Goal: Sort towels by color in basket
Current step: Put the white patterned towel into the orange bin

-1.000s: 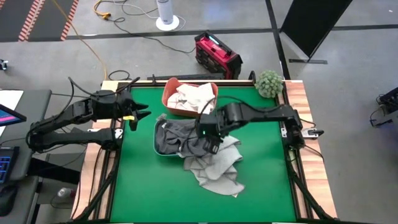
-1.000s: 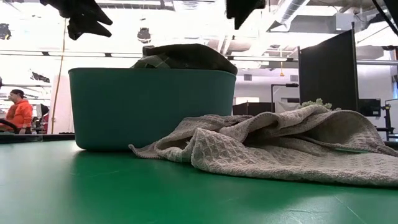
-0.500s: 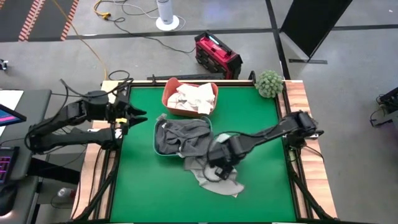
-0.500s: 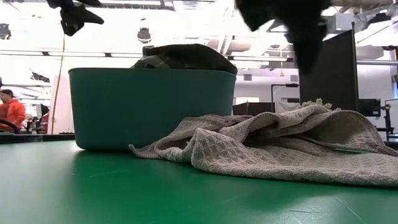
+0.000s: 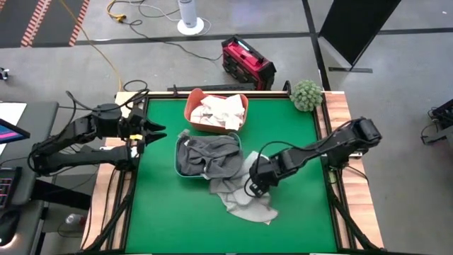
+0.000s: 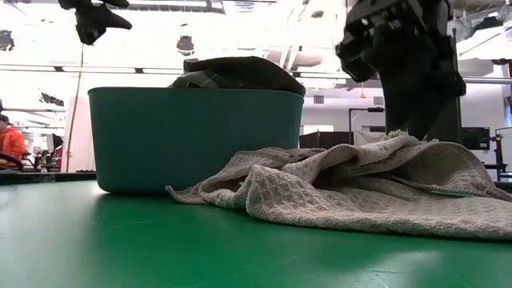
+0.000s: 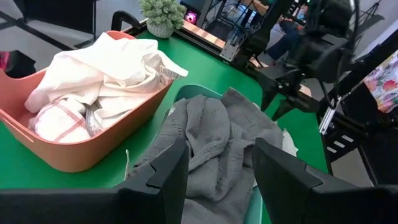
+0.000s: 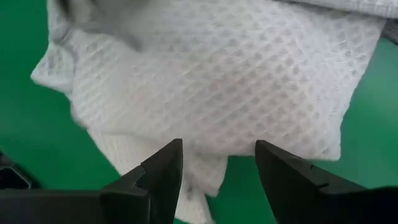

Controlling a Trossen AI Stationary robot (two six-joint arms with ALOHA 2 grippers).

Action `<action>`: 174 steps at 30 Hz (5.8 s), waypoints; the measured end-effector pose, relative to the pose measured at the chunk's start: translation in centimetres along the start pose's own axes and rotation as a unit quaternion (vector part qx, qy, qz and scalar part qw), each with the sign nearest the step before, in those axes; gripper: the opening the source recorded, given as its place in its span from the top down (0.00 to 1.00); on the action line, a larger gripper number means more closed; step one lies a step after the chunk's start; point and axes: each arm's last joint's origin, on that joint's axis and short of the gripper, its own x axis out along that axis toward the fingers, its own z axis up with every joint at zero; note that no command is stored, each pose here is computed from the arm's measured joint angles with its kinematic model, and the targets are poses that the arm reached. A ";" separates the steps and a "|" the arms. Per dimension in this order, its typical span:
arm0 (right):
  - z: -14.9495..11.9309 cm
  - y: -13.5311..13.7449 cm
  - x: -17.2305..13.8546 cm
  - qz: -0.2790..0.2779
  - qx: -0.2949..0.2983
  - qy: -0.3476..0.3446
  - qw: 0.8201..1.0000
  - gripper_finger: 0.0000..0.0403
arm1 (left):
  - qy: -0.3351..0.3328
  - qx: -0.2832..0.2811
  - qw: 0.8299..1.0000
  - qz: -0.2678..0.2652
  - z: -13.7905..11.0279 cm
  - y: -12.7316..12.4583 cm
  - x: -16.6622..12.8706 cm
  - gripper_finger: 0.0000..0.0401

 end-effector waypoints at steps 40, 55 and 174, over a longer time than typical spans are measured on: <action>3.9 1.4 -13.2 0.393 -0.140 -0.325 0.849 0.95 | -0.117 0.050 0.992 -0.019 2.1 -0.7 -0.4 0.58; 11.1 -2.8 -18.2 0.355 -0.133 -0.596 0.708 0.95 | -0.175 0.039 0.983 0.043 2.9 -0.5 -0.6 0.58; 1.2 11.0 -2.2 -0.196 -0.119 -0.031 0.973 0.42 | -0.046 0.015 0.999 0.006 0.7 -0.2 -0.2 0.58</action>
